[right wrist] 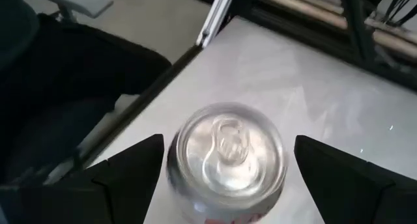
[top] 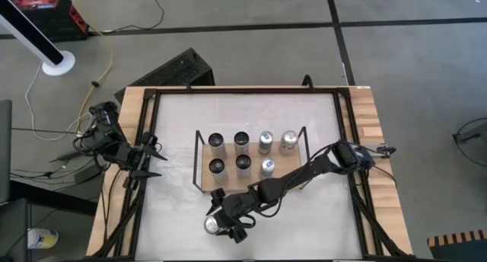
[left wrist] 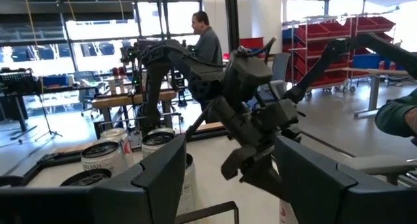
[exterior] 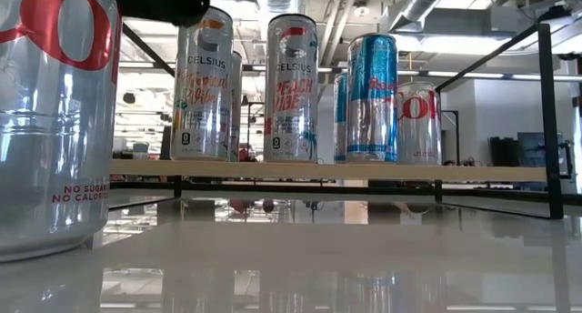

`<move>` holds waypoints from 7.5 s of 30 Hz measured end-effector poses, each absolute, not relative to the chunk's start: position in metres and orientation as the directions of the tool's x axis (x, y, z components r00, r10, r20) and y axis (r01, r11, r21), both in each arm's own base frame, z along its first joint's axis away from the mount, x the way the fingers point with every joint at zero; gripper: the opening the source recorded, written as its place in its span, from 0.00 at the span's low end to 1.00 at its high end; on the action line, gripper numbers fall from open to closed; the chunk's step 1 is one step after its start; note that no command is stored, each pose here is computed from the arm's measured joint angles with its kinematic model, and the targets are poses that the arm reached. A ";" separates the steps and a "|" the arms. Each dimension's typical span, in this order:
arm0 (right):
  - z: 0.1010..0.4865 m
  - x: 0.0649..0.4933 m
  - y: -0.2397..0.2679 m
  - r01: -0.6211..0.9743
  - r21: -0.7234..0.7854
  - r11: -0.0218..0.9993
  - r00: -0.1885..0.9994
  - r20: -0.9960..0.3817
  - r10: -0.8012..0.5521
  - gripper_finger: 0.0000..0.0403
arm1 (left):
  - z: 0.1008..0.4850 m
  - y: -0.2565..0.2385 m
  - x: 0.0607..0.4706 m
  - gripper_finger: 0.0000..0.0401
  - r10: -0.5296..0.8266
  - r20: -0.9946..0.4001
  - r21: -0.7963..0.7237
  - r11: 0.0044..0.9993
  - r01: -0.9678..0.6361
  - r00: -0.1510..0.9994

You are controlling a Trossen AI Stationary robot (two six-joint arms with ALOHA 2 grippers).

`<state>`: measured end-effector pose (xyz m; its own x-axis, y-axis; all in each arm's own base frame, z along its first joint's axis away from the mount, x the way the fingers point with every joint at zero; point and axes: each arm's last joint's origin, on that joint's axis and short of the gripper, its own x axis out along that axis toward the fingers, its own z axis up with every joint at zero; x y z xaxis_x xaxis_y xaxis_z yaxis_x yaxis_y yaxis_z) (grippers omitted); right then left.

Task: Place canned beverage on shelf
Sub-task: Put the red-silver soda can on the shelf aligned with the other red-silver soda can, then return to Home Position

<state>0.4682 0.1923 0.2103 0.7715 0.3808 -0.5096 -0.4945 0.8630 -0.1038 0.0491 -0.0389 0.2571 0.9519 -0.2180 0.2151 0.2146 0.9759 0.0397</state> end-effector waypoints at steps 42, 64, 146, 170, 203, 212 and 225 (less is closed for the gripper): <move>0.306 0.394 0.187 -0.531 0.003 0.847 0.652 -0.637 0.411 0.69 | 0.257 -0.039 0.049 0.55 -0.220 0.214 0.011 0.975 0.222 0.952; 0.355 0.272 0.169 -0.158 -0.139 0.978 0.617 -0.787 -0.012 0.69 | 0.257 -0.039 0.049 0.55 -0.220 0.212 0.006 0.974 0.224 0.952; 0.332 0.191 0.062 0.106 -0.095 0.990 0.858 -0.495 -0.140 0.80 | 0.252 -0.033 0.051 0.55 0.000 0.141 -0.015 1.000 0.002 0.990; 0.284 0.097 0.014 0.241 -0.033 0.970 0.941 -0.237 -0.242 0.04 | 0.276 -0.006 0.049 0.55 0.416 0.213 -0.002 0.905 -0.426 0.884; 0.191 0.086 0.009 0.126 0.136 0.983 0.991 -0.060 -0.118 0.05 | 0.220 -0.013 0.078 0.55 0.059 0.075 -0.100 0.994 -0.051 0.995; 0.176 0.090 0.010 0.110 0.143 0.984 0.991 -0.086 -0.098 0.04 | 0.221 -0.016 0.078 0.55 -0.066 0.083 -0.084 0.994 0.073 0.994; 0.174 0.090 0.012 0.057 0.183 0.981 0.994 -0.100 -0.040 0.05 | 0.216 -0.017 0.079 0.55 -0.093 0.039 -0.129 0.987 0.098 0.995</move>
